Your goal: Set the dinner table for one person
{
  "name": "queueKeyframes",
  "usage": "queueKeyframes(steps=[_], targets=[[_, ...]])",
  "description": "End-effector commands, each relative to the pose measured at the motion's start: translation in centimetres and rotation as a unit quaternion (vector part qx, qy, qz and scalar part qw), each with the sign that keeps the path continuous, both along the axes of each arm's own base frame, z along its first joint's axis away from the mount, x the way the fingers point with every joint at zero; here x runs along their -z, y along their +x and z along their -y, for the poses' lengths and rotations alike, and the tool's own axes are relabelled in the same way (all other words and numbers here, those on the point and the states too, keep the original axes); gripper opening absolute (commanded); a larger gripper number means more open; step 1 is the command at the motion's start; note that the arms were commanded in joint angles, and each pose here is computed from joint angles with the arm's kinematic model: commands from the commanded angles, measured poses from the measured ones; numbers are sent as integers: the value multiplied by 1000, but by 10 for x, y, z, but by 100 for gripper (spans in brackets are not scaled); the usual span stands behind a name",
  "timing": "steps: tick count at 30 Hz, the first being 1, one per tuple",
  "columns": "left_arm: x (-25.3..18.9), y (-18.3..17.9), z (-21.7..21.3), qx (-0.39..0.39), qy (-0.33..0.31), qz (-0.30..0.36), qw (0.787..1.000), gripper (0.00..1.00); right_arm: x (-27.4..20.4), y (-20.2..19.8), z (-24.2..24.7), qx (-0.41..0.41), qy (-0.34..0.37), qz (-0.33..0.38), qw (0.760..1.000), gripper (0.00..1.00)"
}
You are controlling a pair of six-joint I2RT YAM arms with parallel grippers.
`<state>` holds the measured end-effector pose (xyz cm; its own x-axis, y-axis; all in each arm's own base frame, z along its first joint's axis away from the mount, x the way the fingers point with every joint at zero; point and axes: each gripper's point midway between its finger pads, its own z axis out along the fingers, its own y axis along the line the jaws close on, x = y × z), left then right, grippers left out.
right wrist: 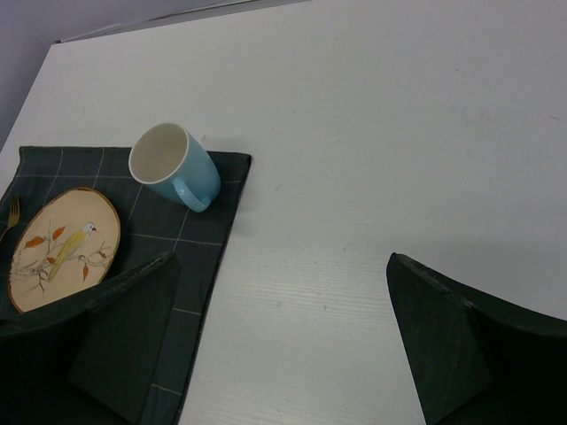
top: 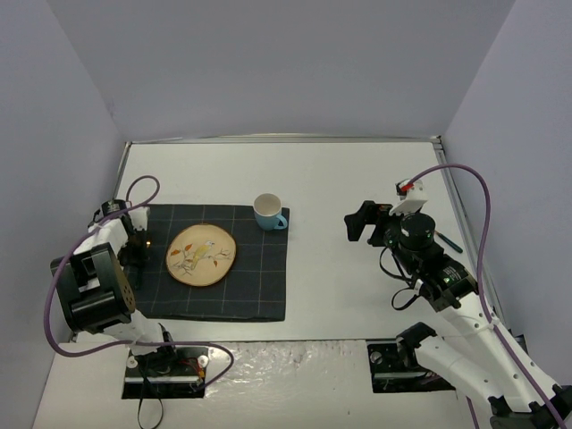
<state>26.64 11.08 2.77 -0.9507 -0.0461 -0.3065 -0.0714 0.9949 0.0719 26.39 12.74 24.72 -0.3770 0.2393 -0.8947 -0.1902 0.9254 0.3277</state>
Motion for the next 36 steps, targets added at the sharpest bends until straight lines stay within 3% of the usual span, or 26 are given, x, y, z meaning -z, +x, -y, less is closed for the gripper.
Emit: queueKeyframes(steps=[1,11,17,20,24,29,32,36], targets=[[-12,11,-12,-1,25,3,1000,11,-17,8,-2,6,6,33,999,100],[-4,6,-21,-6,41,-31,999,40,-14,8,-1,7,4,30,1000,100],[-19,15,-25,-4,51,-8,999,54,-14,9,-3,4,5,29,1000,100],[-41,23,-31,-9,68,13,998,65,-15,9,-3,3,6,29,1000,100],[-83,38,-33,-30,89,70,993,76,-15,10,-3,7,6,28,1000,100],[-151,41,-20,-69,138,142,978,79,-8,18,0,24,-5,9,1000,100],[-198,43,2,-65,150,206,965,84,3,27,8,53,-15,-14,998,100],[-232,45,47,-32,119,278,953,91,19,38,28,109,-35,-56,992,100]])
